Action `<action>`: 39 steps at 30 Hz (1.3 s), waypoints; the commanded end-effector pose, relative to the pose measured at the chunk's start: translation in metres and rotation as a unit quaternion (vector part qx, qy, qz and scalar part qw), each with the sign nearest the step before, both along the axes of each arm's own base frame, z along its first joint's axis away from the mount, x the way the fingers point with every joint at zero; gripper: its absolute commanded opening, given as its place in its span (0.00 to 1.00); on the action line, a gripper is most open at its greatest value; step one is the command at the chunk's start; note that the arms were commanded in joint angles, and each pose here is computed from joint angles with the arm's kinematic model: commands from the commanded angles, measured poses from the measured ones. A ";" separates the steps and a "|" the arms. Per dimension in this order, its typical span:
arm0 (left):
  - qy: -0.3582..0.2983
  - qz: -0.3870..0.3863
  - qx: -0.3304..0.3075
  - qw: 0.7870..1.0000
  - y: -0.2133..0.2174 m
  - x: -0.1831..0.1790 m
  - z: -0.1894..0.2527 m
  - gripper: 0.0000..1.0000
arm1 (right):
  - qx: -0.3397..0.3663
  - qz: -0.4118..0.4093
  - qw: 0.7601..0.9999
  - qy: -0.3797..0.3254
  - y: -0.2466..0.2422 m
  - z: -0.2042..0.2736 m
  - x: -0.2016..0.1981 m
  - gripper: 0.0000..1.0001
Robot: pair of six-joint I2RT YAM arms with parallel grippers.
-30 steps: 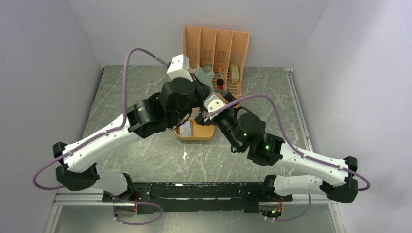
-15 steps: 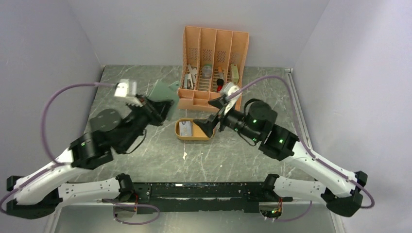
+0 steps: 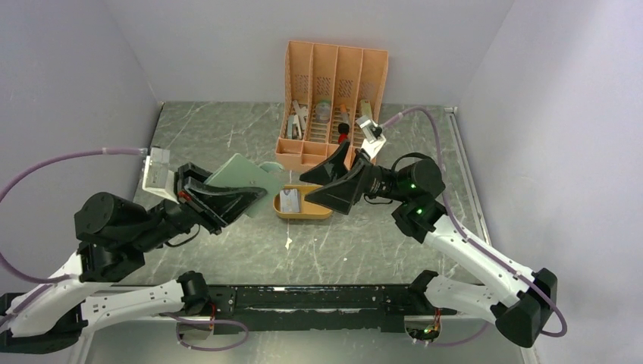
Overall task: Put the credit cards into the card holder
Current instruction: Close the card holder at the center of the board.
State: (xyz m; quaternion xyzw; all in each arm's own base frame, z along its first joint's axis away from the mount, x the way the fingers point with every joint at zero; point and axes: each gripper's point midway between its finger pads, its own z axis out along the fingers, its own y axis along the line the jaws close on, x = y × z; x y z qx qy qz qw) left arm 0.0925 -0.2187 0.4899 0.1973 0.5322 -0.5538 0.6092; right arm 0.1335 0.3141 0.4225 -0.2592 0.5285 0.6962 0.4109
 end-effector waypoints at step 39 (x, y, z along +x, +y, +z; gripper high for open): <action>0.001 -0.096 -0.049 0.994 -0.056 -0.009 0.013 0.13 | 0.065 0.111 0.991 0.048 0.020 0.049 -0.074 0.32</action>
